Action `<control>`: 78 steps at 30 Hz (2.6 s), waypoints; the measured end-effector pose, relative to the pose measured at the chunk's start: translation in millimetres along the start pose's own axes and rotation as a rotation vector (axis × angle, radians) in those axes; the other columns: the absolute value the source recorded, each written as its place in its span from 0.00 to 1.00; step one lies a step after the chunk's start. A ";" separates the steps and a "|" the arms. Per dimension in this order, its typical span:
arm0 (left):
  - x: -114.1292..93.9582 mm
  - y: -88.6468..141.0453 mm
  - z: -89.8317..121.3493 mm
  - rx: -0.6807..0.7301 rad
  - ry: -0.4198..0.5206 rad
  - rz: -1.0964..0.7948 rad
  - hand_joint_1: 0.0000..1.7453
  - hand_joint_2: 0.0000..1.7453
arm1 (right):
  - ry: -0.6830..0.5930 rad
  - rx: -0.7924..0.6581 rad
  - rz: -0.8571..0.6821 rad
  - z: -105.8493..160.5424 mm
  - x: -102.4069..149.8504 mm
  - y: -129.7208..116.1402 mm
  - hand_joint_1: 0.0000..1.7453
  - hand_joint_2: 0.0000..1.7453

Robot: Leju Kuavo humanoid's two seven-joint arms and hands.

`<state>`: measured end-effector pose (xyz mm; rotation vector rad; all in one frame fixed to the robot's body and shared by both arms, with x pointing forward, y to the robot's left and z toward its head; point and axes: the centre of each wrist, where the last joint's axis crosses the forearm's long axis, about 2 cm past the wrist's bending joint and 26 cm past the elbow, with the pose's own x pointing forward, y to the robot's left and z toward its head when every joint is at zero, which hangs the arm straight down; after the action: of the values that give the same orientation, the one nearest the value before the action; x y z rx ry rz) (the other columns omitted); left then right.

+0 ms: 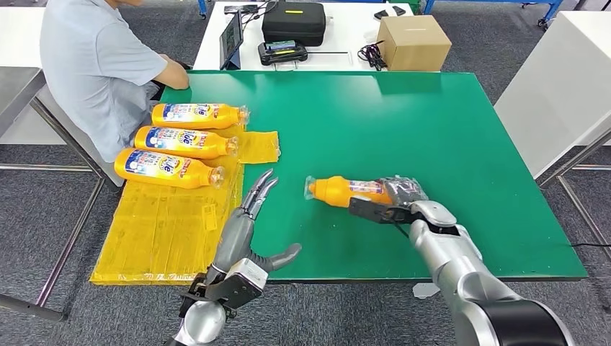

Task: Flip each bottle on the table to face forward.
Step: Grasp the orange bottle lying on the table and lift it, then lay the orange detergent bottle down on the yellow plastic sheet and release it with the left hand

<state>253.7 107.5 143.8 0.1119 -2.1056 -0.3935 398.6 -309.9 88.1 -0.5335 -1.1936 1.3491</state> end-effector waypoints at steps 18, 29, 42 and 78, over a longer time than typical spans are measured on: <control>-16.3 4.1 12.0 0.237 0.312 0.511 0.00 1.00 | -0.413 -0.308 -0.582 27.4 102.9 46.8 1.00 1.00; -33.2 -1.7 25.0 0.247 0.431 0.661 0.00 1.00 | -0.704 -0.371 -0.616 48.0 194.4 45.7 1.00 1.00; -31.2 -5.5 21.8 0.227 0.311 0.836 0.00 1.00 | -0.772 -0.171 -0.749 29.8 221.6 77.6 1.00 1.00; -29.7 -4.5 12.4 0.138 0.237 0.775 1.00 1.00 | -0.702 -0.143 -0.699 25.2 223.4 93.2 0.95 1.00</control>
<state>259.0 113.0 112.2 -0.5394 -1.7732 0.2211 290.5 -91.9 92.6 0.2996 -1.8314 0.8435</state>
